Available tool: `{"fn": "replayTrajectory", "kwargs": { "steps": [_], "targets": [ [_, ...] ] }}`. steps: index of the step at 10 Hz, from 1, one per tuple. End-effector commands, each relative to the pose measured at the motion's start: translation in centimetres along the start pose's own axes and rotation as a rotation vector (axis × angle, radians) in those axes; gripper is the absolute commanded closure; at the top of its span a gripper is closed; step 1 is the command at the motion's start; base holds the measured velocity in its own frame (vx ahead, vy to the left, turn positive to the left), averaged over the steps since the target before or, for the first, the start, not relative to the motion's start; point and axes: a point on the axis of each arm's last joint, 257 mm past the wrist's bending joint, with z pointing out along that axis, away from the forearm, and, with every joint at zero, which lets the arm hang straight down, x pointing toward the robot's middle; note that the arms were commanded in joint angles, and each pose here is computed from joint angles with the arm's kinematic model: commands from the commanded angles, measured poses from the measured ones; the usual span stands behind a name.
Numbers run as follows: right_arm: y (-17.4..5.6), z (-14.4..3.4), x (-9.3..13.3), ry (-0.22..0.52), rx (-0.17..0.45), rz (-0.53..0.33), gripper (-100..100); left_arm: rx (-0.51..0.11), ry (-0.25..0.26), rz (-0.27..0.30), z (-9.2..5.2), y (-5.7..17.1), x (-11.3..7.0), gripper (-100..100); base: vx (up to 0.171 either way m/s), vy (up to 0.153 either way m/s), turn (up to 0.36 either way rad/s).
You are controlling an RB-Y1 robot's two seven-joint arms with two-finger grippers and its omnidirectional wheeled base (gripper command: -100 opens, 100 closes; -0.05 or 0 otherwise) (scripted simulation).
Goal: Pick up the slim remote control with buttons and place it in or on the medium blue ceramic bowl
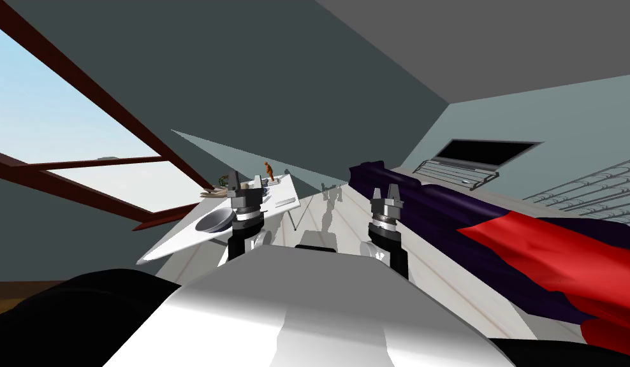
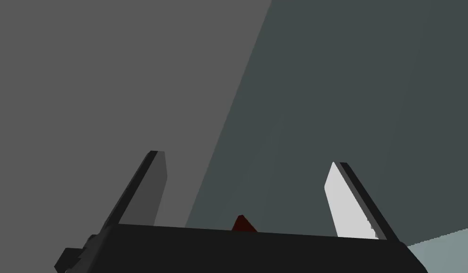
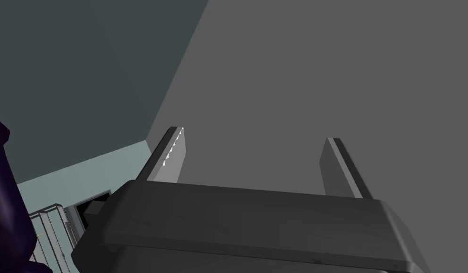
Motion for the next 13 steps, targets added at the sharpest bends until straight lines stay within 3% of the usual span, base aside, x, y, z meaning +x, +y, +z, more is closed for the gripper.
{"fn": "replayTrajectory", "kwargs": {
  "steps": [1,4,5,7,13],
  "targets": [
    [0.0,0.0,0.0,0.000,0.000,0.000,0,-0.027,0.037,0.009,-0.1,0.8,0.3,-100,0.006,-0.007,-0.023],
    [0.0,0.0,0.0,0.000,0.000,0.000,0,-0.128,0.103,0.038,-0.4,3.8,0.3,-100,0.015,-0.029,-0.040],
    [0.0,0.0,0.0,0.000,0.000,0.000,0,-0.131,0.102,0.039,-0.4,3.9,0.3,-100,0.018,-0.031,-0.012],
    [0.0,0.0,0.0,0.000,0.000,0.000,0,-0.212,0.128,0.065,-0.8,6.4,-0.4,-100,0.022,-0.040,-0.052],
    [0.0,0.0,0.0,0.000,0.000,0.000,0,-0.392,0.132,0.116,-2.1,11.4,-2.8,-100,0.012,-0.038,-0.038]
  ]
}}
